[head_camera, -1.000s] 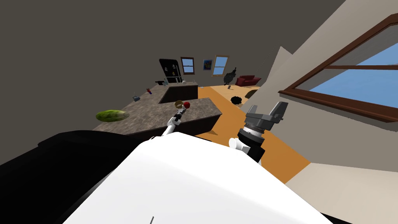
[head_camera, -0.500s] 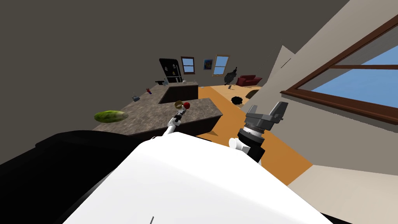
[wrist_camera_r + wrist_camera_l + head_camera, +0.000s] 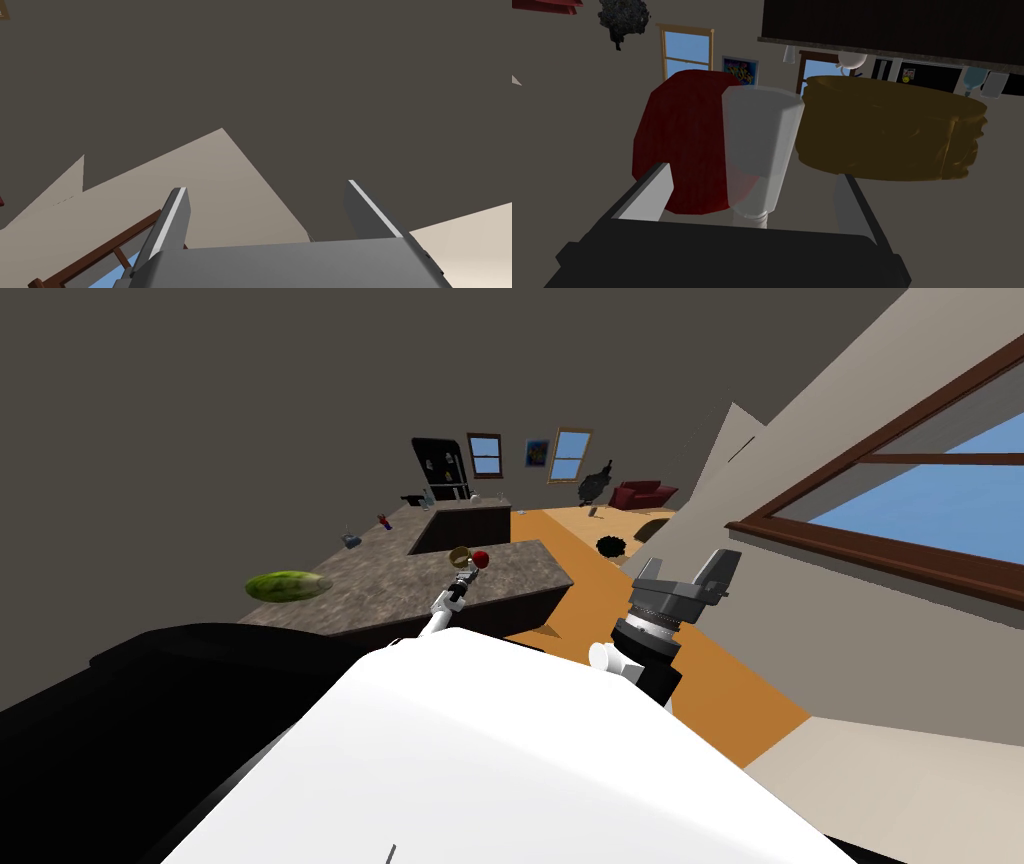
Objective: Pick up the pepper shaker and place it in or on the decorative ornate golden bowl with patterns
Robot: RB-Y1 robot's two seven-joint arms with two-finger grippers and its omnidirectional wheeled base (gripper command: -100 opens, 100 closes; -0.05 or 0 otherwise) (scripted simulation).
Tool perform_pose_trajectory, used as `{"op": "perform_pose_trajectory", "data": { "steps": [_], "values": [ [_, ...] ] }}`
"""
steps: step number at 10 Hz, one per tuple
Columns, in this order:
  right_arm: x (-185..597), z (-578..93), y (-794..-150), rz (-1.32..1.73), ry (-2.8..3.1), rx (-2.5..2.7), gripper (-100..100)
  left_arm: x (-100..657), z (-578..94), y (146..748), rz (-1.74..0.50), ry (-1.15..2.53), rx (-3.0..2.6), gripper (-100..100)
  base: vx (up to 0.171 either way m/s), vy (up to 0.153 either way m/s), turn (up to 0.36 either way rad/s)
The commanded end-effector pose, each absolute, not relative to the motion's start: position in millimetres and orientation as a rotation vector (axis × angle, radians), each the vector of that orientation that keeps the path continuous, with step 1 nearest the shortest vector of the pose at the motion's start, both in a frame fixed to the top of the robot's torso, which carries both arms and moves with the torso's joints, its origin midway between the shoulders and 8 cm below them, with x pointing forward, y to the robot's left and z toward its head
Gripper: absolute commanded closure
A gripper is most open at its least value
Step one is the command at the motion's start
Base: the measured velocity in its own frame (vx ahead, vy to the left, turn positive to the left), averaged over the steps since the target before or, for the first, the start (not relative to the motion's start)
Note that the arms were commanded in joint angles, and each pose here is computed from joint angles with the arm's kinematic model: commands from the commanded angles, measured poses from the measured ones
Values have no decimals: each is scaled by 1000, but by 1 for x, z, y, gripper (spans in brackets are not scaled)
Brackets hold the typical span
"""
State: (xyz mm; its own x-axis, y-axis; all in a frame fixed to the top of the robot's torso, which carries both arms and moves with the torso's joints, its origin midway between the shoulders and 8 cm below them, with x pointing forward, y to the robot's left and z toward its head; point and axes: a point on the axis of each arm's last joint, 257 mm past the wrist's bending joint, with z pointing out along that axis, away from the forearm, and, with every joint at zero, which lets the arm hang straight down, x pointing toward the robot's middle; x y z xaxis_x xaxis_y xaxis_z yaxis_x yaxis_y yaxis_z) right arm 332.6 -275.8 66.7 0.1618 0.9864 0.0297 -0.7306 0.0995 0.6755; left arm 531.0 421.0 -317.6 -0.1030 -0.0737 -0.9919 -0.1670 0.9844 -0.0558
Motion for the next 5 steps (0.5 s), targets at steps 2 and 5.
{"op": "perform_pose_trajectory", "data": {
  "steps": [2,5],
  "values": [
    [333,67,-276,1349,498,634,0,531,-318,421,79,1675,-183,-100,-1,2,-5],
    [333,67,-276,1349,498,634,0,531,-318,421,79,1675,-183,-100,0,0,0]
  ]
}}
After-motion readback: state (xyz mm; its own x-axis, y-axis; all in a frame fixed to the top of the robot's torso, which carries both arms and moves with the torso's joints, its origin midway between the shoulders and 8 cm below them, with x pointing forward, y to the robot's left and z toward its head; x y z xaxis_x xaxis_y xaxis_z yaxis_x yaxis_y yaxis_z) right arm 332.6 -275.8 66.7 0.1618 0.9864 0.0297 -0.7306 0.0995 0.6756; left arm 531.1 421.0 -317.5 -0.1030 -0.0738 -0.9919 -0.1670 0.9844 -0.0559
